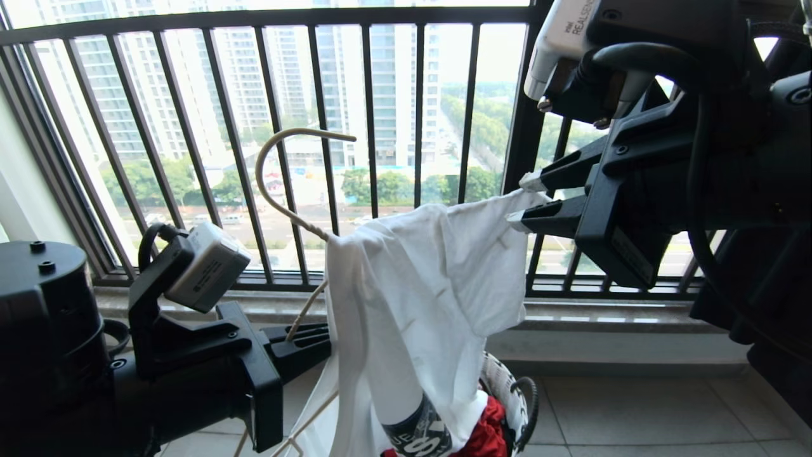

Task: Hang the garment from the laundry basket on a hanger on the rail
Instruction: Hang the clothes on the clothes rack

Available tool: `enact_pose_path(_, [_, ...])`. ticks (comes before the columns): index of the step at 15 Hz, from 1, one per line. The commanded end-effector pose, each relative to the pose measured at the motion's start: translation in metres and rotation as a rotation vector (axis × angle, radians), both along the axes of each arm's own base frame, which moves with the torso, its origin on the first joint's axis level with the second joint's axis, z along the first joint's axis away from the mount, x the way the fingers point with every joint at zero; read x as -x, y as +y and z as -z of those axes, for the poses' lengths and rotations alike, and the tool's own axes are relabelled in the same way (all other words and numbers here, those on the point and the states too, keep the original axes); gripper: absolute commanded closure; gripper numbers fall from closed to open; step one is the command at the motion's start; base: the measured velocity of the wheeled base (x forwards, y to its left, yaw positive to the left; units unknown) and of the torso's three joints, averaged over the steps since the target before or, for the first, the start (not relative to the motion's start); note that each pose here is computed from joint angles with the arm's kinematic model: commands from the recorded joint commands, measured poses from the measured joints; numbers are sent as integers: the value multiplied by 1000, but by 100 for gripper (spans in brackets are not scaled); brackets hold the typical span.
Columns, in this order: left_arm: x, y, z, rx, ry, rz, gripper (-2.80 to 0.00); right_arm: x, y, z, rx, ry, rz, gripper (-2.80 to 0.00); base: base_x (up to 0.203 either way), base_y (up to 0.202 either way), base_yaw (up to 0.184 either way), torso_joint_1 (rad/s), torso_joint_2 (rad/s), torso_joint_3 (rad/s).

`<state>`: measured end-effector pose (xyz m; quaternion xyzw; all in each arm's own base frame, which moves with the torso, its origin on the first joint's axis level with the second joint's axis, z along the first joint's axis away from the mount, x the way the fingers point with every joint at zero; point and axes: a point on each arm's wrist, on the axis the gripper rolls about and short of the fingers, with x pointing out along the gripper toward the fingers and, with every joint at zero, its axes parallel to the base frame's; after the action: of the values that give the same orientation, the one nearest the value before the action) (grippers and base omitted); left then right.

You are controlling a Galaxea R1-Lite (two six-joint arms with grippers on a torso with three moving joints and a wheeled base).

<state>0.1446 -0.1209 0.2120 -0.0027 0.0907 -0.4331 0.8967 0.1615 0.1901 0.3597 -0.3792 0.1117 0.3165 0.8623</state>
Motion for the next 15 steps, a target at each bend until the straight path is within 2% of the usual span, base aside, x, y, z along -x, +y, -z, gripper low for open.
enact_pose_path(1, [7, 5, -3, -9, -14, 24, 0, -18, 20, 4, 15, 13, -11, -280, 0, 0, 0, 0, 0, 0])
enact_pose_path(4, [12, 8, -4, -17, -5, 39, 0, -26, 32, 5, 21, 37, -76, -280, 0, 0, 0, 0, 0, 0])
enact_pose_path(8, [16, 11, -8, -5, -22, 40, 0, -25, 37, 12, 50, 132, -236, -280, 0, 0, 0, 0, 0, 0])
enact_pose_path(12, [19, 13, -6, -23, -42, 52, 0, -22, 38, 10, 8, 174, -364, -280, 0, 0, 0, 0, 0, 0])
enact_pose_path(15, [24, 17, -8, -19, -43, 84, 0, -21, 39, 11, -5, 192, -424, -280, 0, 0, 0, 0, 0, 0])
